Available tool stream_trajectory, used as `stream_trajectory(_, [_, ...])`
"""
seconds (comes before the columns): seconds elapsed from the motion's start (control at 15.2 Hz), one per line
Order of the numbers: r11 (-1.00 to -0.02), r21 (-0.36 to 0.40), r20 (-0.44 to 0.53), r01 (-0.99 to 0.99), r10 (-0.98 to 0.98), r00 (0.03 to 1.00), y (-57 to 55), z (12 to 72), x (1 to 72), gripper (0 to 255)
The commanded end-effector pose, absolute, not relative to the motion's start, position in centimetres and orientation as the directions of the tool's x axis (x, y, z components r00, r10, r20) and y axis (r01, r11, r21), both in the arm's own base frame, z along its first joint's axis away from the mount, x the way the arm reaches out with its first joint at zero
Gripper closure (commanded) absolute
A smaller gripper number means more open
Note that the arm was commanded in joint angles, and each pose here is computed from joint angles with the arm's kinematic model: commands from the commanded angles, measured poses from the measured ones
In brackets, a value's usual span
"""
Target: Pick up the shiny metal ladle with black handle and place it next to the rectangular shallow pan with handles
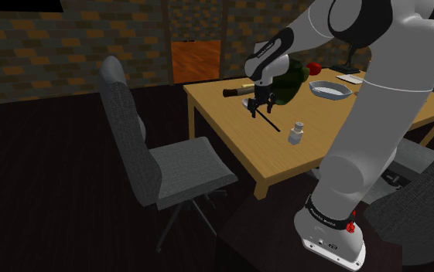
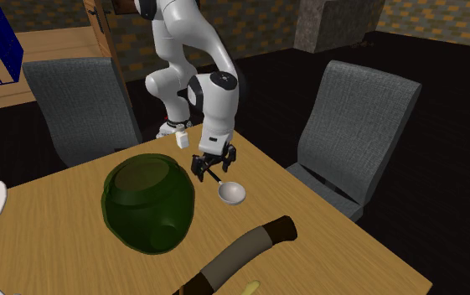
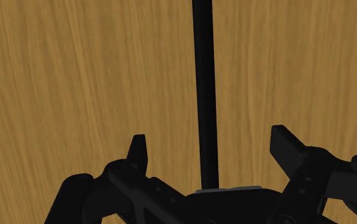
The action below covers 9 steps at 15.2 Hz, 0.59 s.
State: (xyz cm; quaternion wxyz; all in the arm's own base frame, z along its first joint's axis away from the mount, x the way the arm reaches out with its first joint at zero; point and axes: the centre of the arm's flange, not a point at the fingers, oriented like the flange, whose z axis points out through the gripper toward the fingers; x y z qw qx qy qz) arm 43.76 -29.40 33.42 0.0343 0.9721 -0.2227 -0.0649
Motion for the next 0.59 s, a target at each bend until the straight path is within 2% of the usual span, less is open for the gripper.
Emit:
stream_trajectory(0.0, [-0.898,0.096,-0.111,-0.428,-0.437,0.892,-29.45,33.31,43.72,0])
stream_trajectory(0.26, [-0.898,0.096,-0.111,-0.428,-0.437,0.892,-29.45,33.31,43.72,0])
stream_trajectory(0.33, [-0.898,0.096,-0.111,-0.428,-0.437,0.892,-29.45,33.31,43.72,255])
stream_trajectory(0.53, [-0.898,0.096,-0.111,-0.428,-0.437,0.892,-29.43,33.28,43.7,255])
